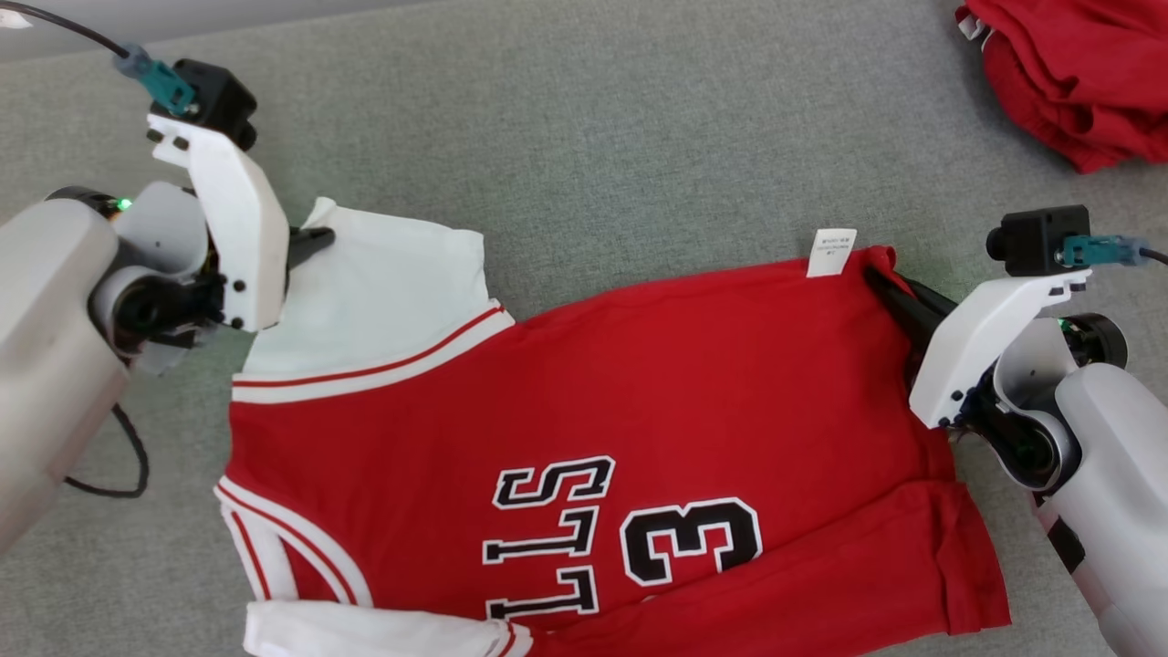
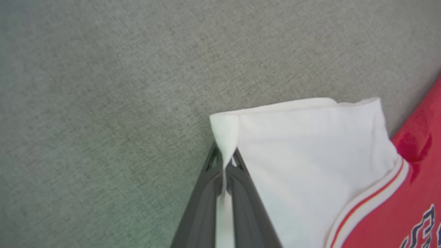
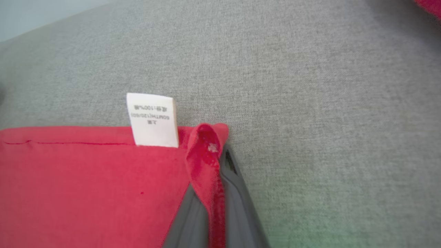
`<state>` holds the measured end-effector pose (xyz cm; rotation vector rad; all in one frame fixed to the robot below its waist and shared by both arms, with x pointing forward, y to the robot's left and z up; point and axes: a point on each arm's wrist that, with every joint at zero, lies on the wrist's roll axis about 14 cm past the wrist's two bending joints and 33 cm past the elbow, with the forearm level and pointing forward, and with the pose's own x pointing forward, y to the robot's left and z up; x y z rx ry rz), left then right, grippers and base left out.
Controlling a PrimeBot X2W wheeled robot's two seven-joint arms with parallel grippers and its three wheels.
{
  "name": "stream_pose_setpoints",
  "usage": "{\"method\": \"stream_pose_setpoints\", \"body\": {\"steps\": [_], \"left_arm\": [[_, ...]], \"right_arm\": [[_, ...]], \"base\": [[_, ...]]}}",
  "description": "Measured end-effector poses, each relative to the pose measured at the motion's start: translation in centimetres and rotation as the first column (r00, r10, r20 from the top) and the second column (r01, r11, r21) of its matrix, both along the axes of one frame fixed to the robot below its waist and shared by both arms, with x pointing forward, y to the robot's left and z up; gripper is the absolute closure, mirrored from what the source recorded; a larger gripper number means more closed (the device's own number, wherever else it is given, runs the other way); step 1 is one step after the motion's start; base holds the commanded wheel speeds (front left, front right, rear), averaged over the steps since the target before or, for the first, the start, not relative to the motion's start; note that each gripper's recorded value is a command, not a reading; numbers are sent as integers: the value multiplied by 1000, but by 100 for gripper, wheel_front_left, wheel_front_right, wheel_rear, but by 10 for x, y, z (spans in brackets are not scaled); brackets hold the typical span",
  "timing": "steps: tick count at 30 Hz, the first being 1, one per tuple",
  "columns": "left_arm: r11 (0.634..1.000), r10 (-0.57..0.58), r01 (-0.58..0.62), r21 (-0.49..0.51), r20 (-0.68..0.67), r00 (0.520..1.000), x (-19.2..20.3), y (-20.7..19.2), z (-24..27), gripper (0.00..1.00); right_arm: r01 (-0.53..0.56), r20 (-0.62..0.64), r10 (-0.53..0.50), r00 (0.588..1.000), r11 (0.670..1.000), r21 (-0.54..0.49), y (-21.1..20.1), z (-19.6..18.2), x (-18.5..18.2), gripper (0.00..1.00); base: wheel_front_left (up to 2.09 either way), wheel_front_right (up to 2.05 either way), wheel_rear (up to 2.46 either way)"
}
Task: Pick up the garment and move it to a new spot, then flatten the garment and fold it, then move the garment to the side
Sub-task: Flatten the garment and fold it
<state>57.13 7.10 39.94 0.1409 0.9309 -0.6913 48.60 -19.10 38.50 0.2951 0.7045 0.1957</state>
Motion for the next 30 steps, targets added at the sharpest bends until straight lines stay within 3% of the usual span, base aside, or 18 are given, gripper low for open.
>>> {"method": "stream_pose_setpoints", "body": {"steps": [13, 20, 30], "left_arm": [[997, 68, -64, -31, 133, 989, -2, 21, 46, 100], [997, 60, -52, -54, 159, 986, -24, 23, 69, 100], [999, -23, 25, -40, 48, 999, -94, 25, 89, 100]], "right_arm": [[143, 218, -146, 965, 989, 28, -21, 36, 15, 100], [109, 232, -115, 966, 993, 38, -6, 47, 12, 100], [63, 231, -58, 971, 998, -14, -12, 57, -19, 100]], "base": [[0, 0, 0], [0, 0, 0], [0, 0, 0]]}}
